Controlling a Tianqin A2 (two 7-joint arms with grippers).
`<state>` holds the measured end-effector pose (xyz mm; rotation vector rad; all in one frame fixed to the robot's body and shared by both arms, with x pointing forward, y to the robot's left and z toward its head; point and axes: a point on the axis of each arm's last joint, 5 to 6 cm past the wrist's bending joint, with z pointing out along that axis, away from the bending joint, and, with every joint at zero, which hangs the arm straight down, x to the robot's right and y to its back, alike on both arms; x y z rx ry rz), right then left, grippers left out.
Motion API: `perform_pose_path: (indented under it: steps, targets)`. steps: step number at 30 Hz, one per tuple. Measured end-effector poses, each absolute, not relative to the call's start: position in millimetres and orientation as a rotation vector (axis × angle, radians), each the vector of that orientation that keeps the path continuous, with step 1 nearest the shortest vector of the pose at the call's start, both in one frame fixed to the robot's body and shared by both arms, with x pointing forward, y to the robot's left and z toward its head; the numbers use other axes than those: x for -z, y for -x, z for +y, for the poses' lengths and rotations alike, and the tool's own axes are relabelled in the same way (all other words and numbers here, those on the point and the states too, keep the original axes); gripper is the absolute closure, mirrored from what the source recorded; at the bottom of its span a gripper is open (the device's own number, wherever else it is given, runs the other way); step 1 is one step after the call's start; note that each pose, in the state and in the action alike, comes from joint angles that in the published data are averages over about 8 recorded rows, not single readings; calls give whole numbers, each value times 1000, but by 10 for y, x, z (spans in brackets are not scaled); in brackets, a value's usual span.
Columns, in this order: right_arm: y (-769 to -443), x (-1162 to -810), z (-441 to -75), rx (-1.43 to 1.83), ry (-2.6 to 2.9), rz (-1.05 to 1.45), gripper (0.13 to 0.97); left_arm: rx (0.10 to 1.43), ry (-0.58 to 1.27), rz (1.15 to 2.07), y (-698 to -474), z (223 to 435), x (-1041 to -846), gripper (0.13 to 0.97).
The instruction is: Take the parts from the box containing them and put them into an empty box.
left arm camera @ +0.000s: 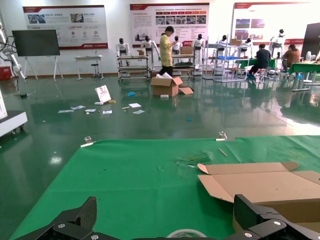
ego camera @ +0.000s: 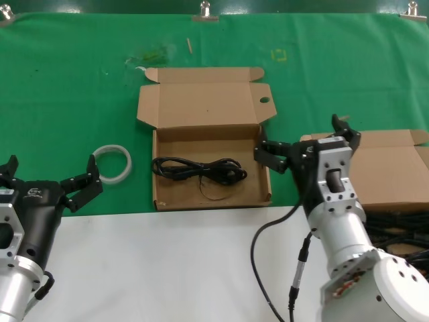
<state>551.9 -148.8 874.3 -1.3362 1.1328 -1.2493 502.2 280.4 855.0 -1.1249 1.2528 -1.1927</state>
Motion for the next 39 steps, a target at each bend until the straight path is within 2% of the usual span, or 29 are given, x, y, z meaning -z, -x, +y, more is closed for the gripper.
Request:
perform_pose_path:
  steps: [28,39]
  targets:
    - [-5166,-8507,-2084,1121,1117,1215,130,1193,1125,1253,-5022,2804,-8550,132]
    - [-5119,-8480,-2146,1103,1106,1224,130,1193,1125,1253,-5022,2804,-8550,132]
